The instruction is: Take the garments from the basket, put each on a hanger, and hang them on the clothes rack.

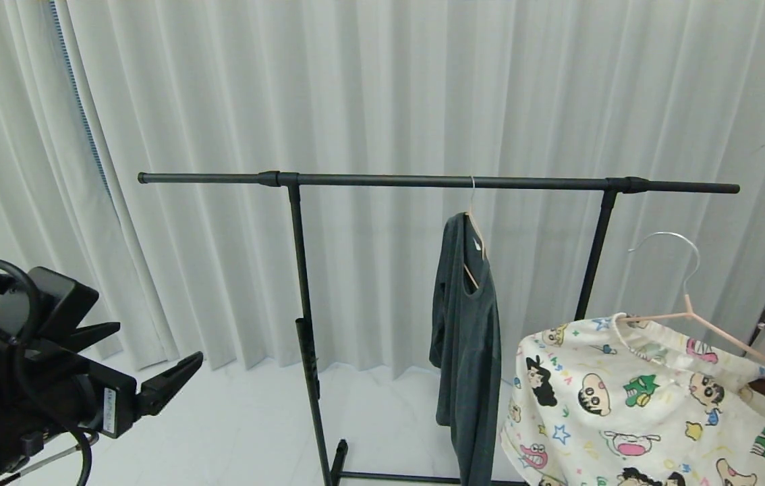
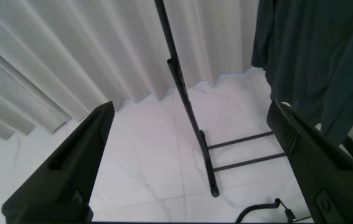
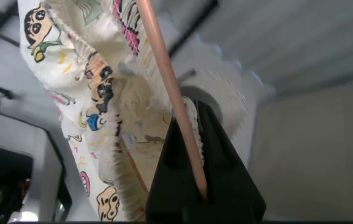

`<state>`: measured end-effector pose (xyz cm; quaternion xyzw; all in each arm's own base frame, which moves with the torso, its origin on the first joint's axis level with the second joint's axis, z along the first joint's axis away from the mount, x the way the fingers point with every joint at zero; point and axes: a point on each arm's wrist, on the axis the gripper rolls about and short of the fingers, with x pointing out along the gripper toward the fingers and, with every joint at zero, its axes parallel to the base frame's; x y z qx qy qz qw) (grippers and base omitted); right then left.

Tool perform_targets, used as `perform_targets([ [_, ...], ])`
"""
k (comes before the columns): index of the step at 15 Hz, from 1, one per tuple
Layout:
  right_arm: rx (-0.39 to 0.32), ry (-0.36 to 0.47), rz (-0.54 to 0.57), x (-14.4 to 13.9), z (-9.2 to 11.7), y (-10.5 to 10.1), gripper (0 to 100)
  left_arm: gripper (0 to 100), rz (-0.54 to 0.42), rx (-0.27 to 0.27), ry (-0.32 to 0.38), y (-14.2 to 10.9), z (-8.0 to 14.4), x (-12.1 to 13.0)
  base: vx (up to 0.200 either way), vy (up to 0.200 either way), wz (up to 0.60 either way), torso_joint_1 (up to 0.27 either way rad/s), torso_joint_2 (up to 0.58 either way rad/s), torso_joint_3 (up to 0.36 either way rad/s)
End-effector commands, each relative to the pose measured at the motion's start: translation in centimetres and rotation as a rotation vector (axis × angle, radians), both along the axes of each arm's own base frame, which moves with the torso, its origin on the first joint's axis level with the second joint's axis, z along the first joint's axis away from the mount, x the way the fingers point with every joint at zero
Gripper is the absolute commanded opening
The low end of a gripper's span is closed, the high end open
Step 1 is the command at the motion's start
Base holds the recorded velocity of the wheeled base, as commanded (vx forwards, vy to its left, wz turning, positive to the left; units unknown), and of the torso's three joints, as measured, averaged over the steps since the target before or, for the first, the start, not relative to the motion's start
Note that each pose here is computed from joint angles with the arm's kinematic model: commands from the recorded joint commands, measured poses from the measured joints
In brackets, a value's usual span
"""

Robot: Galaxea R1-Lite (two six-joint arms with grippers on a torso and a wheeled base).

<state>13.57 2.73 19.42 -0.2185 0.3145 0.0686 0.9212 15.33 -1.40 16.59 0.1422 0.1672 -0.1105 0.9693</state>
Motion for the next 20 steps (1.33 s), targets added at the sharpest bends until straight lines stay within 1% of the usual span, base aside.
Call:
perform_targets([
  [1, -0.02, -0.014, -0.08, -0.4, 0.1, -0.9, 0, 100, 0.014, 0.002, 0.013, 0.2, -0.3, -0.1, 0.0, 0.0, 0.0, 0.0, 0.0, 0.0],
  [2, -0.031, -0.005, -0.112, -0.4, -0.1, -1.2, 0, 100, 0.013, 0.004, 0.019, 0.2, -0.5, -0.1, 0.0, 0.0, 0.0, 0.0, 0.0, 0.0],
  [5, -0.032, 0.024, -0.199, 0.2, -0.6, -2.3, 0, 100, 0.013, 0.006, 0.022, 0.2, -0.6, -0.2, 0.0, 0.0, 0.0, 0.0, 0.0, 0.0],
  [8, 0.023, 0.023, -0.253, 1.3, -0.6, -2.3, 0, 100, 0.013, 0.001, 0.017, 0.2, -0.5, -0.2, 0.0, 0.0, 0.0, 0.0, 0.0, 0.0],
  [10, 0.034, 0.003, -0.247, 2.0, -0.7, -2.1, 0, 100, 0.013, -0.004, 0.014, 0.2, -0.4, -0.3, 0.0, 0.0, 0.0, 0.0, 0.0, 0.0],
  [13, 0.047, -0.068, -0.241, 4.1, -0.6, -1.9, 0, 100, 0.002, 0.002, 0.016, 0.1, -0.5, -0.4, 0.2, 0.0, 0.0, -0.006, 0.0, 0.002],
  [15, 0.055, -0.099, -0.22, 4.8, -0.5, -1.4, 0, 100, -0.019, 0.003, 0.015, -0.2, -0.5, -0.4, 0.2, 0.0, 0.0, -0.01, 0.0, 0.007],
  [20, 0.064, -0.127, -0.195, 5.2, -0.3, -0.9, 0, 100, -0.036, 0.005, 0.013, -0.5, -0.5, -0.5, 0.2, 0.0, 0.0, 0.003, 0.0, 0.002],
])
